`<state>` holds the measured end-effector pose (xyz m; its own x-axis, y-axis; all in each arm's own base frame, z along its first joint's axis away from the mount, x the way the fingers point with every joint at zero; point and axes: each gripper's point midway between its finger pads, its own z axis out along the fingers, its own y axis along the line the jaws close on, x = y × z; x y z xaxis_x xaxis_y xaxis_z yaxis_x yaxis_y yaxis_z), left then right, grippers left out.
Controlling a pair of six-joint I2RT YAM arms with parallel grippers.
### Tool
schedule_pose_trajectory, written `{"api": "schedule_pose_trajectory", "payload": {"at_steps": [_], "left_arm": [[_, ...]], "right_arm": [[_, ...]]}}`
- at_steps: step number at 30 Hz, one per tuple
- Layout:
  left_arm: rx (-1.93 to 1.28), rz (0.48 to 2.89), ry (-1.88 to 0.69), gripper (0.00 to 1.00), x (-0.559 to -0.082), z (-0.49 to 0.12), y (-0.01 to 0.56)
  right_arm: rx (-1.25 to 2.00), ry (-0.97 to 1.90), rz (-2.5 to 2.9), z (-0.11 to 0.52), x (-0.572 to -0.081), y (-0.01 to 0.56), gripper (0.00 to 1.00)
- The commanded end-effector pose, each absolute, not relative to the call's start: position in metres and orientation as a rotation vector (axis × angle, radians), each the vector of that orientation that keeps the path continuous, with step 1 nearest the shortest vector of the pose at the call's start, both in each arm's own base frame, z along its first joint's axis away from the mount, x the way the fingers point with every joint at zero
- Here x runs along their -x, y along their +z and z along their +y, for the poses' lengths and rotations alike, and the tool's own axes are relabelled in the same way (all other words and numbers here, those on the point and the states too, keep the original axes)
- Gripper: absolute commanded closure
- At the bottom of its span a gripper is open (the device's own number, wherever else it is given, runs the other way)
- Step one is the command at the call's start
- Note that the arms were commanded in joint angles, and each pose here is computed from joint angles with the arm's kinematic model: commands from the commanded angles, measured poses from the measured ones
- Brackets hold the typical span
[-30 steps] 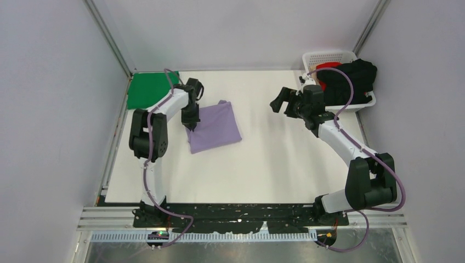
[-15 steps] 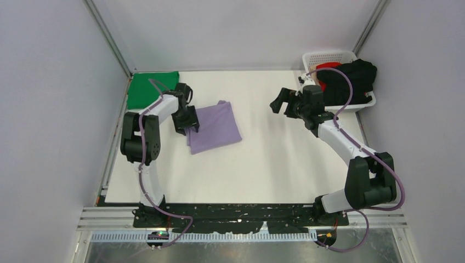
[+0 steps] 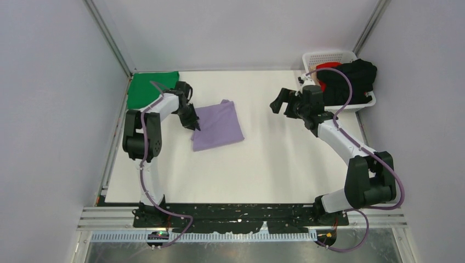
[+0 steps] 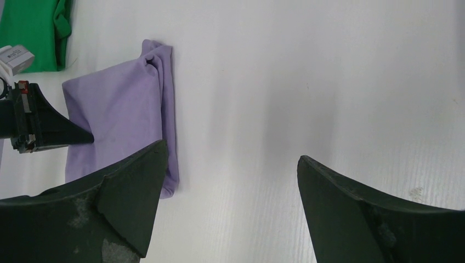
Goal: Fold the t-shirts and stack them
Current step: Put the neatly folded tshirt into the corner of the board with the left arm
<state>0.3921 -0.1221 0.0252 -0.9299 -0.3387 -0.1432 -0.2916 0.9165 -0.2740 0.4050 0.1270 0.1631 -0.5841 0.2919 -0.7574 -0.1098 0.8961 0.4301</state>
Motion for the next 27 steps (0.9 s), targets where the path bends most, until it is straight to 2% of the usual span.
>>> {"api": "schedule_pose_trajectory", "payload": {"at_steps": [1, 11, 18, 22, 27], "left_arm": [[0.429, 2.841, -0.343, 1.0, -0.42, -0.121, 0.038], [0.154, 2.619, 0.181, 1.0, -0.477, -0.064, 0.11], [0.024, 2.562, 0.373, 1.0, -0.495, -0.045, 0.14], [0.012, 2.464, 0.605, 1.0, -0.512, -0.018, 0.167], [0.008, 2.317, 0.727, 1.0, -0.545, -0.004, 0.198]], "right_arm": [[-0.103, 0.526, 2.051, 0.123, -0.409, 0.187, 0.05], [-0.092, 0.499, 1.999, 0.118, -0.41, 0.196, 0.05], [-0.11, 0.44, 1.983, 0.109, -0.416, 0.197, 0.05], [-0.111, 0.425, 1.974, 0.107, -0.417, 0.197, 0.05], [-0.117, 0.413, 1.96, 0.104, -0.417, 0.196, 0.05]]}}
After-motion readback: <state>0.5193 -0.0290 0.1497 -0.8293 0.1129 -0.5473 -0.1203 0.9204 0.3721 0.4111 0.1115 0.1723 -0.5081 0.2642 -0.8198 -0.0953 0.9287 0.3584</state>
